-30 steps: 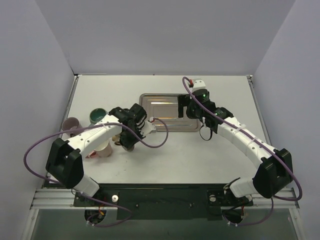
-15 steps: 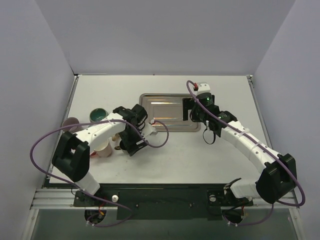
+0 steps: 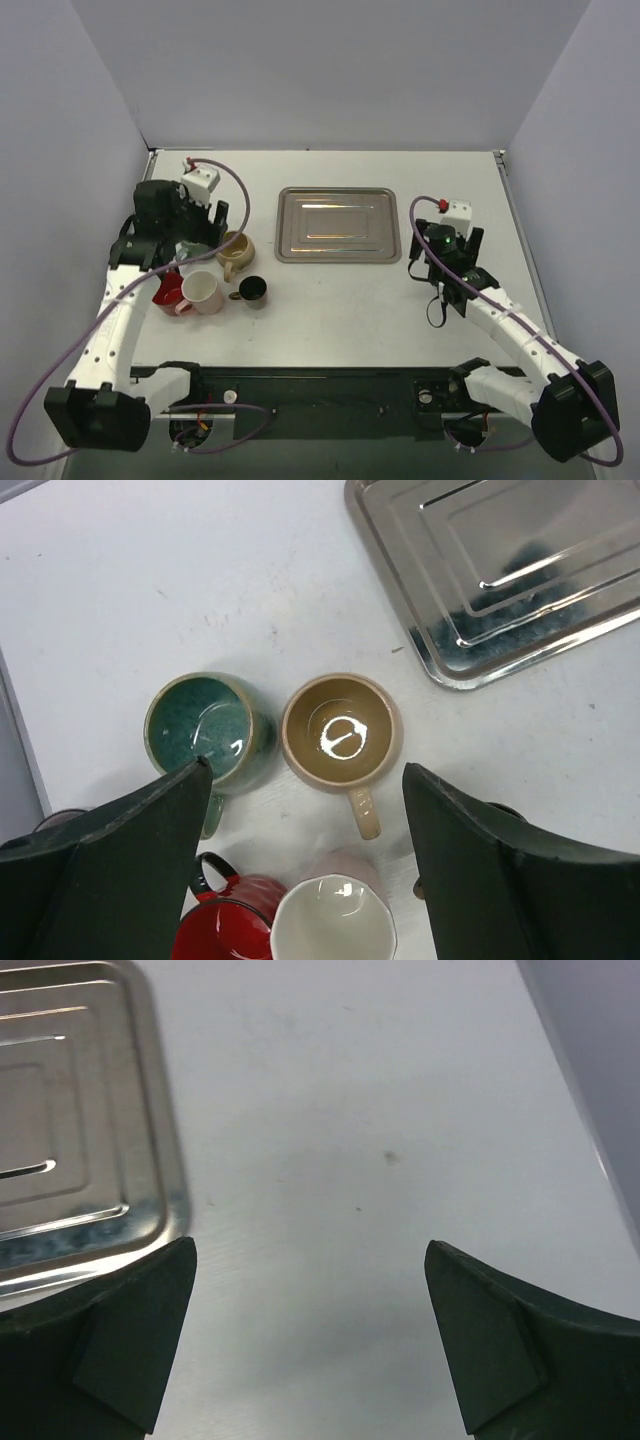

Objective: Turn the mug right side up

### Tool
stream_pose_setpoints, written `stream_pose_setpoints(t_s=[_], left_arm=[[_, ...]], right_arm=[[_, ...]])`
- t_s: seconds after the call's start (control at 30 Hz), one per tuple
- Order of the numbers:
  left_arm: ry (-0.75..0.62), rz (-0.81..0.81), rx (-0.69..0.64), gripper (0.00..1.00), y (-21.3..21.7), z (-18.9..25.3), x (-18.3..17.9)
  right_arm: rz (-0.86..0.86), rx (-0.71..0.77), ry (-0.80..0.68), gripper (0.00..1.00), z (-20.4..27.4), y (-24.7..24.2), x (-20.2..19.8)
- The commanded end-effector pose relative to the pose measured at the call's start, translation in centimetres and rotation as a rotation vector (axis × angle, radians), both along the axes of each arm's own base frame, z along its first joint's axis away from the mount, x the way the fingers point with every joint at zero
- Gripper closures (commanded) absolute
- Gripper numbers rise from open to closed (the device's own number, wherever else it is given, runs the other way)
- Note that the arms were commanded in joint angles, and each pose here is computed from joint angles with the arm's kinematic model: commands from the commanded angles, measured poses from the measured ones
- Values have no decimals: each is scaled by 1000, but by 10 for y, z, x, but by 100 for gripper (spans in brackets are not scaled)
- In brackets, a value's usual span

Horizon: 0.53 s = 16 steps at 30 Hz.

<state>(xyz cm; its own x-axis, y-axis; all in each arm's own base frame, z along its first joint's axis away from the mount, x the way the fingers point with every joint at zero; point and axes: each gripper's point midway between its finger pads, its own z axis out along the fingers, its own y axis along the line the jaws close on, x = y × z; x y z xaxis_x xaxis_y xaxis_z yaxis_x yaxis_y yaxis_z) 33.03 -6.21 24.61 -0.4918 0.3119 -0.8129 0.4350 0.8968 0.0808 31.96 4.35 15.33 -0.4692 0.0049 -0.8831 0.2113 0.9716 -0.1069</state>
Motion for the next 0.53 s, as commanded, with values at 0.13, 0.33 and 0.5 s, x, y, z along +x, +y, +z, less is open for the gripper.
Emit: stream_pose_setpoints(t_s=[0.13,0.33,0.5], left_arm=[[-382,362,-129,12,41,8,13],[-397,408,-142,11,48,-32,1],[-379,338,-162,11,36,-48,-10]], right_arm=[[-307,-44,-202,9,-11,-77,-41],[-343,-50,-218,9,-35,-90,-63],[-333,-45,-260,9,-40,-92,-69]])
